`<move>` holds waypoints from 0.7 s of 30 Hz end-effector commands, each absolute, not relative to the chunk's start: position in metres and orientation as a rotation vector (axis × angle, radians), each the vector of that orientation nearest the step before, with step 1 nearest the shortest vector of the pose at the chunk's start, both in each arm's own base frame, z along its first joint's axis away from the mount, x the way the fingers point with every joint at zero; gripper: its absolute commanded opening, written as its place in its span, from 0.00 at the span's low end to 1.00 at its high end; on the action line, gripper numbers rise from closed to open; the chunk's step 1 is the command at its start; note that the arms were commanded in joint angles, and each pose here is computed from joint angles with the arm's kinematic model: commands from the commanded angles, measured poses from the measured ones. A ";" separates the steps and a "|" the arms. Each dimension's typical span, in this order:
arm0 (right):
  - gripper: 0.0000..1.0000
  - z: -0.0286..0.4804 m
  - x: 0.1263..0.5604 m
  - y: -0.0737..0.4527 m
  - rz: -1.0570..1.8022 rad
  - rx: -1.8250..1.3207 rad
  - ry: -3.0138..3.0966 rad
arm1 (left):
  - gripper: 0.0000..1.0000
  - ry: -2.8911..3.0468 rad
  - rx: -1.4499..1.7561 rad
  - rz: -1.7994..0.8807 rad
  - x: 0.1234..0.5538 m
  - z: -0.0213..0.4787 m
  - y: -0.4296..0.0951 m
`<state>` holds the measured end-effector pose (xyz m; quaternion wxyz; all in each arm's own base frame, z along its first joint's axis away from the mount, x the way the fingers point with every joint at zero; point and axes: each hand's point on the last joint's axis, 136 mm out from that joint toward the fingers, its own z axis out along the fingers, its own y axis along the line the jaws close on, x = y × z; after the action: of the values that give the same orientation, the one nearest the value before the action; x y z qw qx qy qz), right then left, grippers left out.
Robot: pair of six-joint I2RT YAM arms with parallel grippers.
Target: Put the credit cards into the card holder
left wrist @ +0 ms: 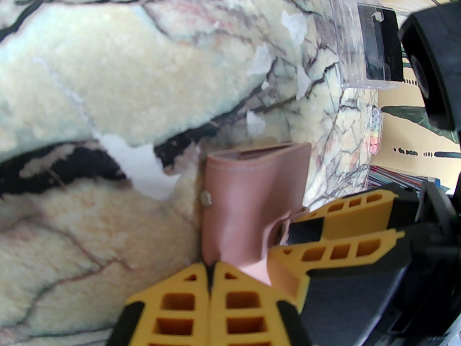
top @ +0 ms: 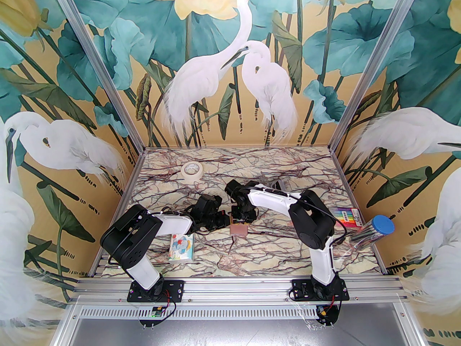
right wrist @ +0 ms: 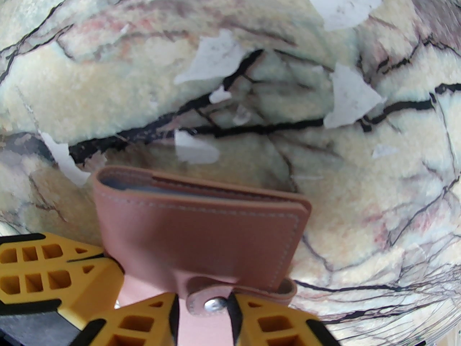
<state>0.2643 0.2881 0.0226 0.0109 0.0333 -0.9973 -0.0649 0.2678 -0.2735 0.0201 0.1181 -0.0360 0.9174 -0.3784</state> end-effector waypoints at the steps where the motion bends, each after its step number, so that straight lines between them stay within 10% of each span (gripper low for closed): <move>1: 0.30 -0.011 0.259 0.259 0.043 0.127 -3.082 | 0.00 2.761 -0.143 -0.984 0.260 -0.004 -0.257; 21: 0.22 0.014 0.269 0.261 -0.003 0.112 -3.146 | 0.00 2.765 -0.144 -0.981 0.259 -0.005 -0.257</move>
<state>0.2645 0.2855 0.0236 0.0063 0.0417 -0.9976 -0.0542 0.2678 -0.2735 0.0201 0.1181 -0.0360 0.9174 -0.3784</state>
